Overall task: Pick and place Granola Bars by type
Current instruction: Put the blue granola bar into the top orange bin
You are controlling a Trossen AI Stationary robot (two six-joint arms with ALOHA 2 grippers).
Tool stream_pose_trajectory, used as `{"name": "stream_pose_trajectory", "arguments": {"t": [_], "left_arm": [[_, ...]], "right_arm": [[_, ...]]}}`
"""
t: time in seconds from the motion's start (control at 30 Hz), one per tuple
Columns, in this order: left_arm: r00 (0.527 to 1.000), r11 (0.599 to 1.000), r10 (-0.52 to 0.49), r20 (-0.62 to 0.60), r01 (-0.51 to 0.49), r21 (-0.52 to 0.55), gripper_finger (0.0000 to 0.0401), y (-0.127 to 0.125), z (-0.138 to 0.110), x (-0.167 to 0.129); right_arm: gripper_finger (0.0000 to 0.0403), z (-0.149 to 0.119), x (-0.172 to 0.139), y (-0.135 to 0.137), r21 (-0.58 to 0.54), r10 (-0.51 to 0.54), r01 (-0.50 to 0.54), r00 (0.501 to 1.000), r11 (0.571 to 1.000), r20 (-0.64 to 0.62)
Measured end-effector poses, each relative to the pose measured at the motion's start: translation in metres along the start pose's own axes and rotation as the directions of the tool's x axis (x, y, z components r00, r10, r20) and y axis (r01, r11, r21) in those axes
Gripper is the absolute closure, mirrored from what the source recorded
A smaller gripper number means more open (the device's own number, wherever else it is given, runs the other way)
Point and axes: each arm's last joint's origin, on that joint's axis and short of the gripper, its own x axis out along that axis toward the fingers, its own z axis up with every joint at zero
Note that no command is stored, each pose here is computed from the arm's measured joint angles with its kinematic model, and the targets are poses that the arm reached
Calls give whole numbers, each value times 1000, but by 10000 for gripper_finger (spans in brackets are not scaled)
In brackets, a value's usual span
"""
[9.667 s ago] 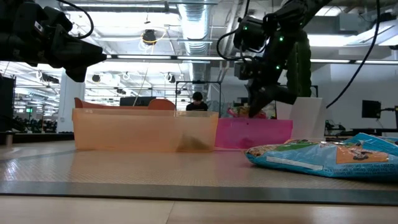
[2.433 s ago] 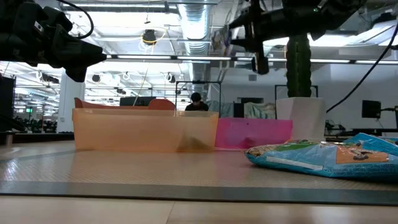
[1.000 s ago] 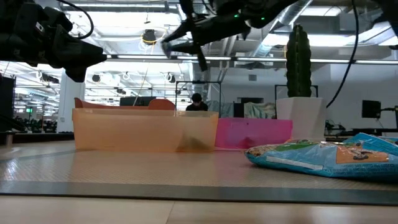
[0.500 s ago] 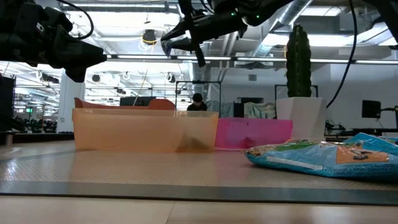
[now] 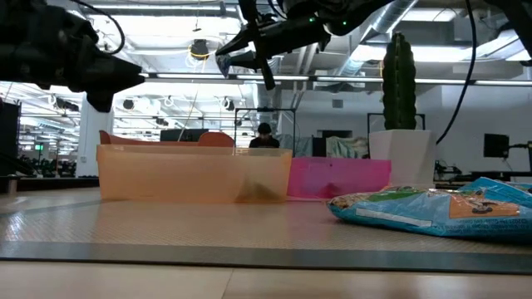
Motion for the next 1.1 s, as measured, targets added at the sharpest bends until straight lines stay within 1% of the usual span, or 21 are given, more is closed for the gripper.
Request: {"name": "stream_pose_trajectory", "arguments": {"t": [0.03, 0.07, 0.1, 0.13, 0.17, 0.2, 0.23, 0.27, 0.3, 0.37, 0.4, 0.47, 0.5, 0.57, 0.67, 0.7, 0.8, 0.97, 1.03, 1.1], "left_arm": [[1000, 997, 4, 4, -3, -74, 301, 0, 0, 0], [1000, 985, -1, 8, 2, -170, 301, 0, 1, 0], [1000, 958, -9, 14, 13, -286, 301, 0, 1, 0], [1000, 914, -14, 24, 23, -405, 301, -1, 2, 0], [999, 857, -18, 37, 34, -514, 301, -1, 3, 0], [999, 799, -16, 44, 39, -600, 301, -1, 4, 0], [999, 757, 7, 50, 28, -653, 301, 0, 4, 0], [998, 727, 37, 54, 10, -686, 301, 1, 4, 0], [996, 688, 68, 56, -6, -726, 301, 2, 4, 0], [992, 594, 109, 55, -21, -804, 301, 3, 3, 0], [990, 567, 130, 57, -28, -823, 301, 3, 3, 0], [978, 541, 197, 76, -44, -840, 301, 5, 4, -1], [970, 536, 225, 88, -48, -843, 301, 6, 5, -1], [966, 540, 237, 105, -41, -841, 301, 6, 6, -1], [965, 548, 207, 164, 24, -836, 301, 4, 12, -1], [965, 557, 193, 179, 42, -829, 301, 4, 14, -1], [965, 616, 162, 207, 65, -785, 301, 2, 18, 1], [958, 663, 163, 234, 69, -745, 301, 1, 22, 10], [966, 683, 154, 207, 47, -729, 299, -1, 27, 16], [975, 712, 147, 164, 11, -703, 292, -4, 33, 24]], "right_arm": [[332, 0, 0, 0, 0, 0, 0, 1000, 1000, 0], [332, 0, 0, 0, 0, 0, 0, 1000, 1000, 0], [332, 0, 0, 0, 0, 0, 0, 1000, 1000, 0], [332, 0, 0, 0, 0, 0, 0, 1000, 1000, 0], [332, 0, 0, 0, 0, 0, 0, 1000, 1000, 0], [332, 0, 0, 0, 0, 1, -1, 1000, 1000, 0], [332, 0, 0, 0, 1, 4, -4, 1000, 1000, -2], [332, 0, 0, 1, 0, 10, -10, 1000, 1000, -4], [332, 0, 0, 1, -1, 17, -17, 1000, 1000, -3], [332, 0, 0, 2, -3, 21, -21, 1000, 1000, 0], [332, 1, 0, 2, -4, 22, -22, 1000, 1000, 2], [332, 1, 0, 2, -4, 22, -22, 1000, 1000, 2], [332, 1, 0, 2, -4, 23, -23, 1000, 1000, 2], [332, 1, 0, 2, -4, 23, -23, 1000, 1000, 2], [332, 1, 0, 2, -4, 23, -23, 1000, 1000, 2], [332, 1, 0, 2, -3, 23, -23, 1000, 1000, 2], [332, 0, 1, 3, -4, 27, -27, 1000, 1000, -1], [332, -4, 2, 9, 5, 46, -46, 999, 999, -3], [332, -5, 3, 13, 16, 59, -59, 998, 998, 0], [332, -7, 4, 16, 15, 68, -68, 998, 998, -2]]}}
